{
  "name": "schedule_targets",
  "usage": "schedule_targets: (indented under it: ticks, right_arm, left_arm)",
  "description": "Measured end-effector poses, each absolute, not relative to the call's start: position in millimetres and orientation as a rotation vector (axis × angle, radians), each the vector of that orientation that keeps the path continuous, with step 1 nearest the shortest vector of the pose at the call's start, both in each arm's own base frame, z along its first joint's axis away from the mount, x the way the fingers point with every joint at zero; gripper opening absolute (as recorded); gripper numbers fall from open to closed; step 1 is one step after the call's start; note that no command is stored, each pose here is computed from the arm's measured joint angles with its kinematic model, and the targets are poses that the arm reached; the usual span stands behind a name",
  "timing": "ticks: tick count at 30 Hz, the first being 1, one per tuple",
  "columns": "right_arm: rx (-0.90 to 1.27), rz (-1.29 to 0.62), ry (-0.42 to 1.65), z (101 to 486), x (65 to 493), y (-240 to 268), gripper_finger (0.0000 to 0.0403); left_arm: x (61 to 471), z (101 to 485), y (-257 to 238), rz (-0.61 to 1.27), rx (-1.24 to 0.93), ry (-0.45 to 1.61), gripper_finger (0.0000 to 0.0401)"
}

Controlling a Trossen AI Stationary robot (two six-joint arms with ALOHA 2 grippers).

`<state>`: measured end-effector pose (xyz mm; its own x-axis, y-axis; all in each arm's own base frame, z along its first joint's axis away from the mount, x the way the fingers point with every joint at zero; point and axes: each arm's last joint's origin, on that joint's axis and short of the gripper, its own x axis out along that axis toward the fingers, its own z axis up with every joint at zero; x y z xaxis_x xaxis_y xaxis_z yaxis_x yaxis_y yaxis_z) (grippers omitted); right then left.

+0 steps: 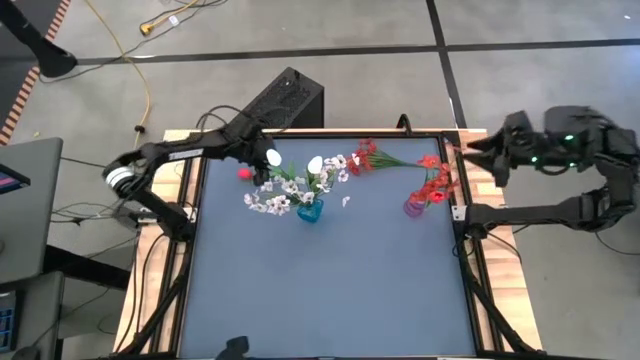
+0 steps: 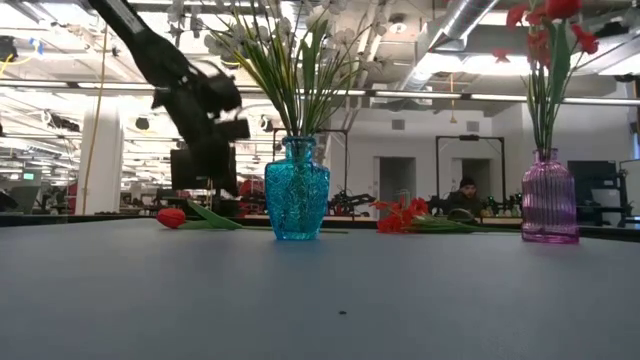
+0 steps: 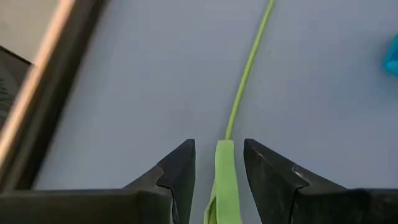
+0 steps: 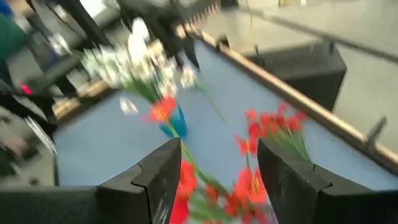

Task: Sort flowers into vase by color
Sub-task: Put the red flower into the violet vase

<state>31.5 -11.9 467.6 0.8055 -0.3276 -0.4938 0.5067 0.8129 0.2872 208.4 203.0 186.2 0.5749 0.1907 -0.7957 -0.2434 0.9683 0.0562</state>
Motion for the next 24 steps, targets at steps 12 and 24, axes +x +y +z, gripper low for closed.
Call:
schedule_targets:
  ticks: [12,24]
  right_arm:
    - [0.413,-0.455,0.318,484.0,31.4,-12.3,0.0239]
    - [0.406,-0.495,0.355,483.2,47.6,-18.2,0.0239]
  left_arm:
    - [234.3,132.5,206.8,0.113,0.008,0.999,0.0125]
    - [230.8,129.9,201.9,0.146,0.048,1.137,0.0013]
